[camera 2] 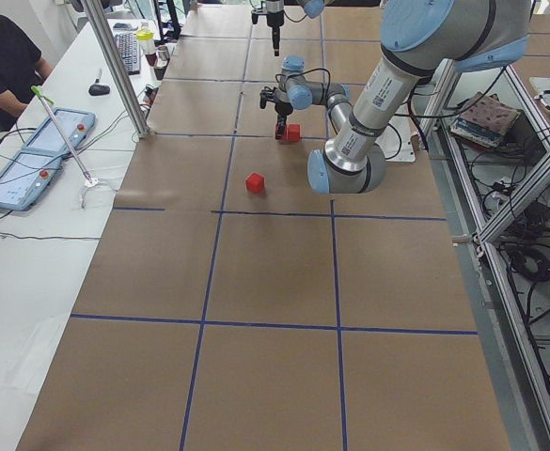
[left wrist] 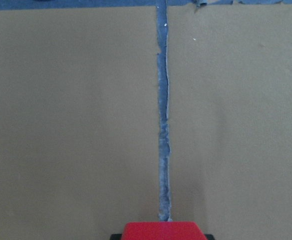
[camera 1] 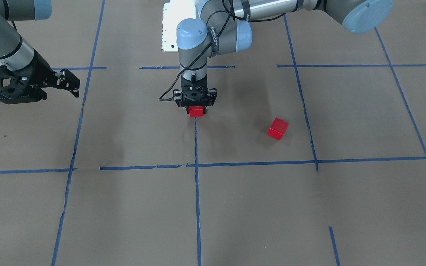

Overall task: Form red blocks into L shape at center
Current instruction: 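Set the red cube against the center cube and release the left gripper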

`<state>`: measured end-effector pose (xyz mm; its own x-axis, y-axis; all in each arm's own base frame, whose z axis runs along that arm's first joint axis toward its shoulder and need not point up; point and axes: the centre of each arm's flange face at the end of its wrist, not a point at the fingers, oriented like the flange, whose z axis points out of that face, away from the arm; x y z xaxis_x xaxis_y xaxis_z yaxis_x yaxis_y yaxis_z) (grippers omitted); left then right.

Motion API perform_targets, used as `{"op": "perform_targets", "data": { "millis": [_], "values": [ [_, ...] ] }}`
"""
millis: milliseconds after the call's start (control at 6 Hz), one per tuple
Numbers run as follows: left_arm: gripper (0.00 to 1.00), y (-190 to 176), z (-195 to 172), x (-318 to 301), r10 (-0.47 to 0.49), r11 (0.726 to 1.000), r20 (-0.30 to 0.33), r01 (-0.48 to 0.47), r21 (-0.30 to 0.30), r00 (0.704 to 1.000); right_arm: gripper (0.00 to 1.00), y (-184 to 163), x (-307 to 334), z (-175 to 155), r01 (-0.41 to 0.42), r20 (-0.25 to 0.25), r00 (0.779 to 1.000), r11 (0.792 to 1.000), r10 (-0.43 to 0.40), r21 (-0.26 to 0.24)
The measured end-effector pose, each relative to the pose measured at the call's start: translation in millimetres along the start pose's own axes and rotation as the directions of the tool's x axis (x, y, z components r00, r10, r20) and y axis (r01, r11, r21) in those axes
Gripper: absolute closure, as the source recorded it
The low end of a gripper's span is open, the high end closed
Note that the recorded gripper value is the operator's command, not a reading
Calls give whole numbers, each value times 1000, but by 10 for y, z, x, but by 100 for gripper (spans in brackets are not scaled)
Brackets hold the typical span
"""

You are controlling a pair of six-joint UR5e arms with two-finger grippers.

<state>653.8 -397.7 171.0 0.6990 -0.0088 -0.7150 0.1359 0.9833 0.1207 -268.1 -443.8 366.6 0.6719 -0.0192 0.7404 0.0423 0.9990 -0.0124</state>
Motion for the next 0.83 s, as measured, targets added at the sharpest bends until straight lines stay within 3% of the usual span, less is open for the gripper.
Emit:
{"op": "perform_targets", "data": {
  "millis": [833],
  "values": [
    [86,118,49,13,-12,1000,1,12,-12,1000,0,-2,4,6,-1,-1,1000,1000,1,-1]
  ]
}}
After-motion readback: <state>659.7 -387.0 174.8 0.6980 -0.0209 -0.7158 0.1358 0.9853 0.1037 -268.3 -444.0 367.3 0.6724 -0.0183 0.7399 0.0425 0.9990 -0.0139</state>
